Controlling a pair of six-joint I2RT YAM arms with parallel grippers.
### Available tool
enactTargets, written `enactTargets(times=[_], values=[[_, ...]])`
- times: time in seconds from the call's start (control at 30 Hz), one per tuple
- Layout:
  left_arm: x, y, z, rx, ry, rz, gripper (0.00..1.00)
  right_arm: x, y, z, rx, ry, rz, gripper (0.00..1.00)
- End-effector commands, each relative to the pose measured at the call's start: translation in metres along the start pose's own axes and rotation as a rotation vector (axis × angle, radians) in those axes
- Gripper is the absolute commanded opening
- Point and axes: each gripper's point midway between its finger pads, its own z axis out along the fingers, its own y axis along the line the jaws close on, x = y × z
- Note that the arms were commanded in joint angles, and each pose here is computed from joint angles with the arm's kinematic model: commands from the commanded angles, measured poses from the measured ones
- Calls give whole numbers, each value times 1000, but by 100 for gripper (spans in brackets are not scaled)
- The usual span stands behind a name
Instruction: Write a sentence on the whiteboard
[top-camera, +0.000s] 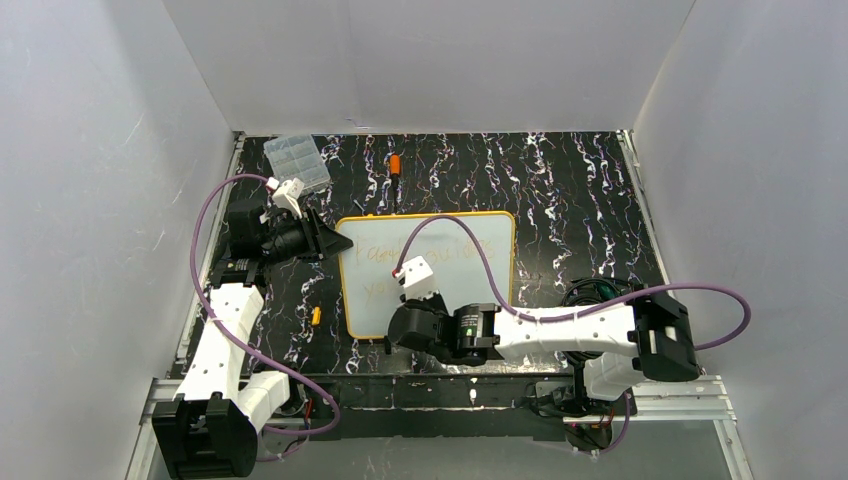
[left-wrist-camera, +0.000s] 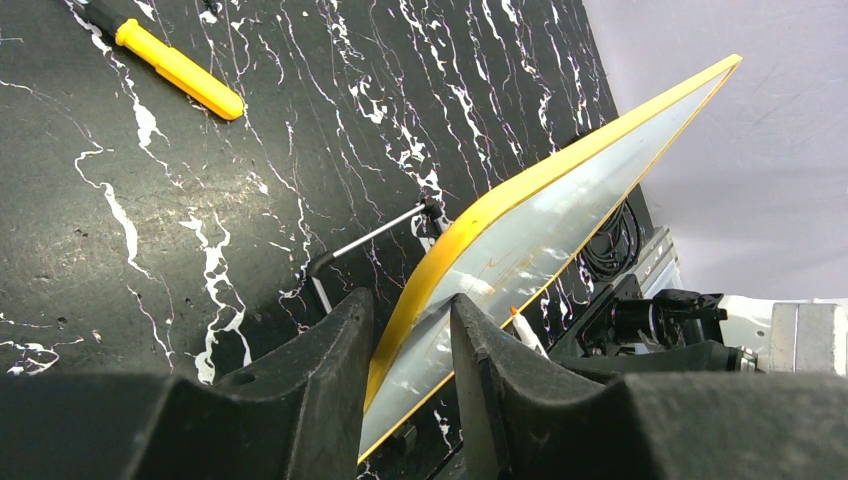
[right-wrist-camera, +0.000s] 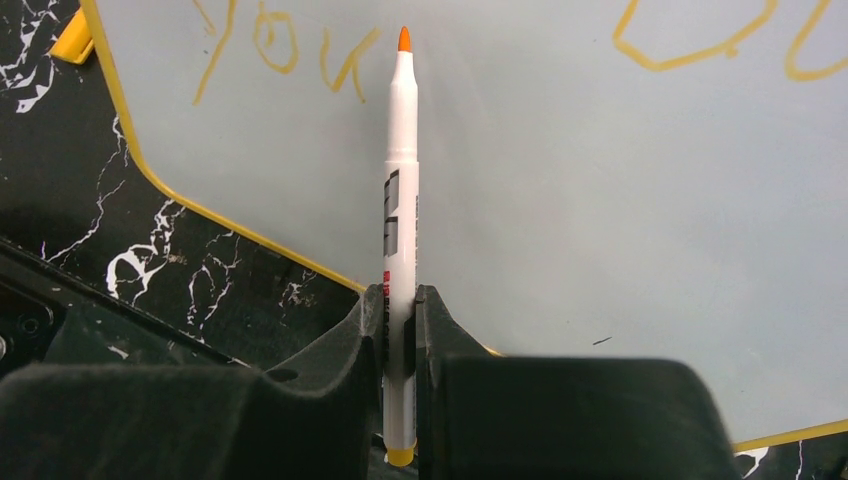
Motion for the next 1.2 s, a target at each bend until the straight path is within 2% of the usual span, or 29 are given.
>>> enactTargets(times=[0.0,0.6,1.17], values=[[1,-9,-4,31,-1,20,33,-22,3,3,4,-31,30,1],[0,-10,-4,31,-2,22,33,-8,-4,11,23,51,38,1],[0,-10,-4,31,-3,23,32,24,-8,11,16,144,49,1]])
